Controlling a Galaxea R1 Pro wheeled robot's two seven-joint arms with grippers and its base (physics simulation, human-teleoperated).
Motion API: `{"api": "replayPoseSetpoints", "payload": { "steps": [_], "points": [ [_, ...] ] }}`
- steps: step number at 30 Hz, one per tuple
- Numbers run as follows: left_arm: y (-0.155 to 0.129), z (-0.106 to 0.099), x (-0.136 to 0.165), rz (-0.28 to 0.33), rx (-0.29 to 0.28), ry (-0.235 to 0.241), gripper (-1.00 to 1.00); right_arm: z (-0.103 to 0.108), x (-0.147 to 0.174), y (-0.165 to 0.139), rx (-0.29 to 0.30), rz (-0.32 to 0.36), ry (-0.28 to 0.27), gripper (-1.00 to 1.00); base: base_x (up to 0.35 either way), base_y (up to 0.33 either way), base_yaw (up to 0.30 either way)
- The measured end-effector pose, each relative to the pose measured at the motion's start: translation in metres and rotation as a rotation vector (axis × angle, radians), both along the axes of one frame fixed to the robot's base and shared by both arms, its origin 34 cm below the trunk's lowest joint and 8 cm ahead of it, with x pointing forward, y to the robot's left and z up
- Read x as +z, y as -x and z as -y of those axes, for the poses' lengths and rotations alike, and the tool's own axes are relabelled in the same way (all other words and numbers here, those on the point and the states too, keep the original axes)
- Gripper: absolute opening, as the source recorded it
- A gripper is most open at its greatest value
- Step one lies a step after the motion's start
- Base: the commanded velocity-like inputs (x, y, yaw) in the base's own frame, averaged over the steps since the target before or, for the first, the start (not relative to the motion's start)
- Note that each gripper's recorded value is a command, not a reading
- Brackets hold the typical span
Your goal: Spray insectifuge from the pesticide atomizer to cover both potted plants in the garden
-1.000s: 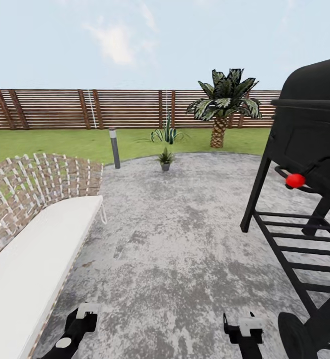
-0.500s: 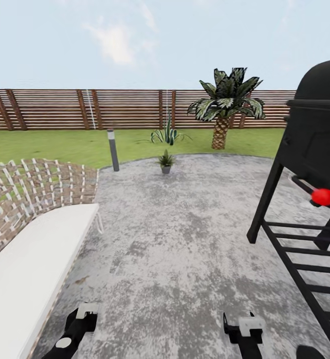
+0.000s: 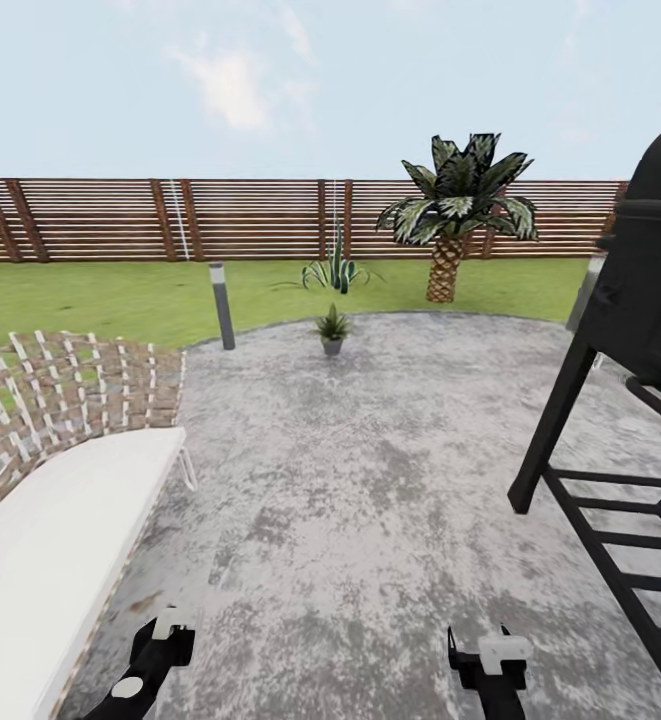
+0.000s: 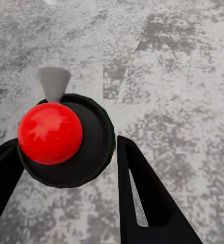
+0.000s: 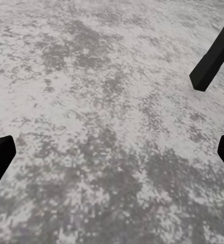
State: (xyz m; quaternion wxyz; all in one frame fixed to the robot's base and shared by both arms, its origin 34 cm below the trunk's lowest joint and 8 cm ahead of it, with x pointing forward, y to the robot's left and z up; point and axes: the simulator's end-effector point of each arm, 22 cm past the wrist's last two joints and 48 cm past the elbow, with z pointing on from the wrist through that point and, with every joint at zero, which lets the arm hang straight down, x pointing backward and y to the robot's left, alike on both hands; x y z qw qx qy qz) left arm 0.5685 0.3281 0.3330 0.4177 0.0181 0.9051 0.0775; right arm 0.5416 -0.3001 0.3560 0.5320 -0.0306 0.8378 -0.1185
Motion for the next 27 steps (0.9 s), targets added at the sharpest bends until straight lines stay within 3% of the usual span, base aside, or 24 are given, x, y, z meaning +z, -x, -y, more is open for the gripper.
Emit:
{"api": "replayPoseSetpoints", "payload": {
  "steps": [27],
  "points": [
    [0.0000,-0.0001,0.0000,0.000,0.001,0.001,-1.00,-0.0006,-0.0001,-0.0001,0.003,0.000,0.000,1.00,0.338,0.000,0.000]
  ]
}}
